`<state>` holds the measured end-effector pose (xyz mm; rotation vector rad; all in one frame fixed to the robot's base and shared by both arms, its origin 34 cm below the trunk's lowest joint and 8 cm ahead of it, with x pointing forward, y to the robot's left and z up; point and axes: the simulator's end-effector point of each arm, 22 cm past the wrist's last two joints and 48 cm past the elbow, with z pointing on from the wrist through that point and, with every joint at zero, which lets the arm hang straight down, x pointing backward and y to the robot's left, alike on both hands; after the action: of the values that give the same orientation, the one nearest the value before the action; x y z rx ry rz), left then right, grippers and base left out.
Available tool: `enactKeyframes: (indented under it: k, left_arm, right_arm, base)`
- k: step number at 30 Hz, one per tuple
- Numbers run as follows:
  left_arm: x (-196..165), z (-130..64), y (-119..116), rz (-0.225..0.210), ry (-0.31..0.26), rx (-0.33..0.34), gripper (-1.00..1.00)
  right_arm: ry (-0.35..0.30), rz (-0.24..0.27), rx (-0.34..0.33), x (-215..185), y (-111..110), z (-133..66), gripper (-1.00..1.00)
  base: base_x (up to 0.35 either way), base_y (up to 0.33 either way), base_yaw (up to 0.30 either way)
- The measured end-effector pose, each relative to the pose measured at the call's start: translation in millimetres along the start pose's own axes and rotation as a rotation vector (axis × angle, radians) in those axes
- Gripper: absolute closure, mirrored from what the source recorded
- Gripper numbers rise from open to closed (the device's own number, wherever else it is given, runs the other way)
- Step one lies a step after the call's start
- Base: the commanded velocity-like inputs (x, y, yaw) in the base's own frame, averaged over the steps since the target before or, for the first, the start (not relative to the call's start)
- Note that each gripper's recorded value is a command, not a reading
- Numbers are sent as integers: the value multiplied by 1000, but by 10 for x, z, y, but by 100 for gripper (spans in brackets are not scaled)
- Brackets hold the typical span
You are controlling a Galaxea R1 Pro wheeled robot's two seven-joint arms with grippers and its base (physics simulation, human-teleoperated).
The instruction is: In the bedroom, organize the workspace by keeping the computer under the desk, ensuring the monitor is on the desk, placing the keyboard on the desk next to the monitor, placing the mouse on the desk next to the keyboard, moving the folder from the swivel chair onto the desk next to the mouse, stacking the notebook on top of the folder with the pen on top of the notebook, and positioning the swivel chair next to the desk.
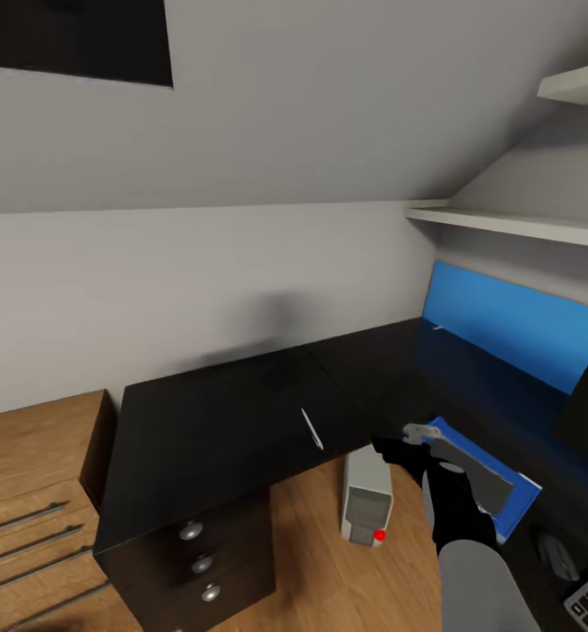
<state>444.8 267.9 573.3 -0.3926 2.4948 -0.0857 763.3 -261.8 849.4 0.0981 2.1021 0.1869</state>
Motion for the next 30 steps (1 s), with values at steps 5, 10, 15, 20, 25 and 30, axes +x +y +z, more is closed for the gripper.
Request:
enactKeyframes:
  k: [5, 10, 15, 20, 25, 30]
  left_arm:
    - [-12, 0, 38, 3, -4, -5, -100]
    - [-9, 1, 59, 5, -3, -7, -100]
    - [38, -4, 54, 4, 7, -6, -100]
    - [61, -6, 50, 3, 12, -5, -100]
    - [72, -6, 41, 2, 14, -4, -100]
    - [74, -6, 38, 2, 15, -3, -100]
  right_arm:
    - [-25, -15, 4, -17, -13, -3, -100]
    - [-28, -21, 5, 8, -16, -2, -100]
    - [-27, -23, 5, 19, -18, 3, -100]
    - [-27, -23, 5, 25, -18, 5, -100]
    - [-25, -23, 3, 32, -15, 9, -100]
    - [-25, -24, -2, 35, -7, 7, -100]
  base:
    - [0, 0, 279]
    - [0, 0, 280]
    - [5, -10, 280]
    - [73, -178, 280]
    - [100, -291, 226]
    - [101, -311, 58]
